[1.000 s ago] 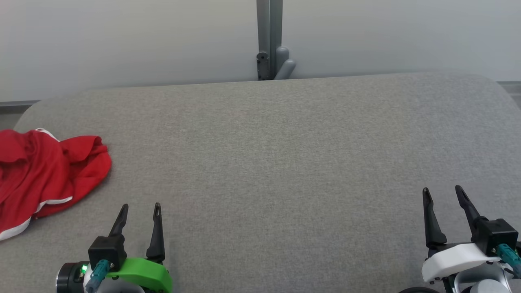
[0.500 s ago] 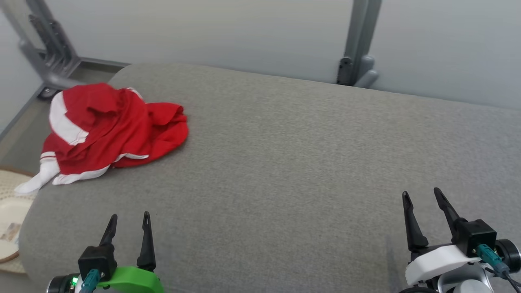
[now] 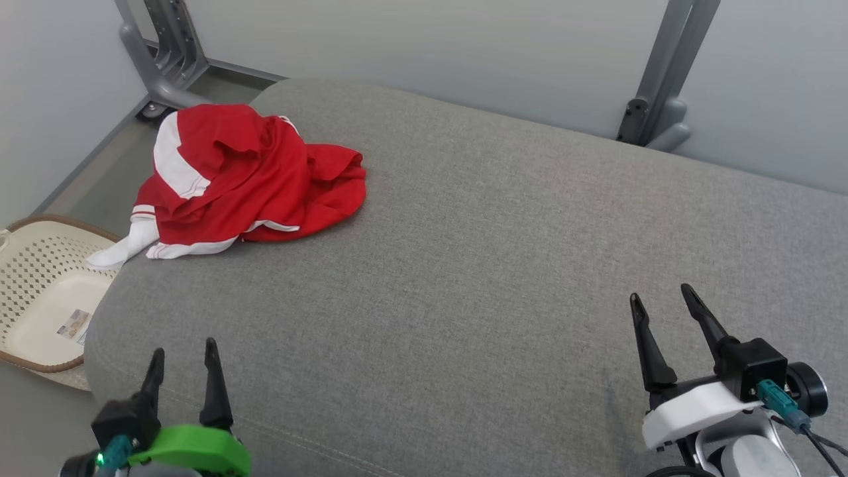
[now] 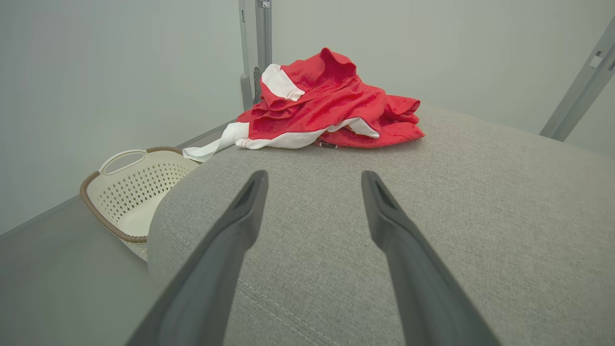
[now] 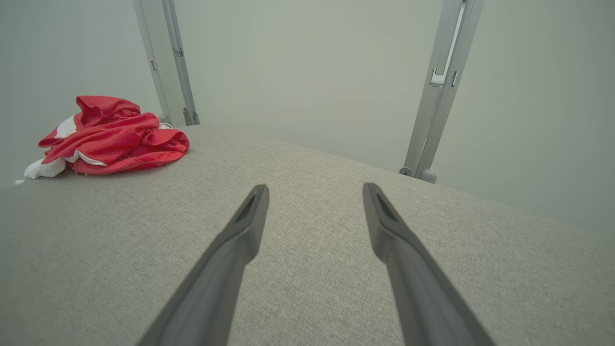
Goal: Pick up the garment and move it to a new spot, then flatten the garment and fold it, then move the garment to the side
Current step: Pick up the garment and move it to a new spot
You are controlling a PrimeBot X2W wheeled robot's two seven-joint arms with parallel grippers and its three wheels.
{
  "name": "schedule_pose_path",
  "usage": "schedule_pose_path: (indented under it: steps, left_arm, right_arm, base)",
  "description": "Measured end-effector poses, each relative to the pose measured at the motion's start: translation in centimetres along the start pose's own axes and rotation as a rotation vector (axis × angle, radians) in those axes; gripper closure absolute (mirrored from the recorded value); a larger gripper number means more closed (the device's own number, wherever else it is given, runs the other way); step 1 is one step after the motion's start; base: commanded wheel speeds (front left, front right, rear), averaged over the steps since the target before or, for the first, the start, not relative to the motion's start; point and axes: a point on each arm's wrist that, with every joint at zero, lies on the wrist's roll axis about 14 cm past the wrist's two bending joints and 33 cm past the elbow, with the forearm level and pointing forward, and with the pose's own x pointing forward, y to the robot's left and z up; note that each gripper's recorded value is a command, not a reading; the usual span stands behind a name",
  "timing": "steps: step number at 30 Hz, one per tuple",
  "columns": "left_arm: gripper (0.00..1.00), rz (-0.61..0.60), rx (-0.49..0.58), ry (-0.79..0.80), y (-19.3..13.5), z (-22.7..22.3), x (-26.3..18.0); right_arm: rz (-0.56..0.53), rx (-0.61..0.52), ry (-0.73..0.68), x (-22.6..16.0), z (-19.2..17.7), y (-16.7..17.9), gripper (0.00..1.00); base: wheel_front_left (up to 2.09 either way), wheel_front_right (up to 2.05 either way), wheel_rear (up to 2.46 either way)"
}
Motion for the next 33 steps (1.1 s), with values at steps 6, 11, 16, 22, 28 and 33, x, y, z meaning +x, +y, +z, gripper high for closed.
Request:
schedule_pose_path:
  steps: [6, 11, 16, 22, 28, 33]
  left_arm:
    - [0.0, -0.057, -0.039, 0.01, -2.9, 2.2, 6.3]
    - [0.0, -0.076, -0.049, 0.06, -4.5, 5.4, 13.9]
    - [0.0, -0.035, -0.017, 0.156, -4.6, 5.5, 19.9]
    - [0.0, 0.05, 0.035, 0.31, -3.2, 1.4, 23.7]
    - [0.0, 0.078, 0.034, 0.394, -3.9, -3.1, 25.3]
    - [0.01, 0.114, 0.094, 0.441, -3.2, -5.8, 25.7]
  right_arm:
    - [0.007, -0.016, -0.015, 1.6, -0.2, -1.3, 0.0]
    - [0.01, -0.022, -0.015, 3.4, -1.3, -2.9, 0.0]
    - [-0.006, -0.007, 0.048, 3.7, -4.8, -4.7, 0.0]
    - [-0.054, 0.01, 0.147, 1.7, -8.9, -6.9, 0.0]
    - [-0.113, 0.008, 0.23, -1.3, -11.2, -8.9, 0.0]
    - [-0.154, -0.004, 0.259, -2.7, -11.9, -10.3, 0.0]
  base:
    - [0.0, 0.0, 0.0]
    - [0.0, 0.0, 0.0]
    - [0.0, 0.0, 0.0]
    - [0.0, 0.0, 0.0]
    - [0.0, 0.0, 0.0]
    - [0.0, 0.0, 0.0]
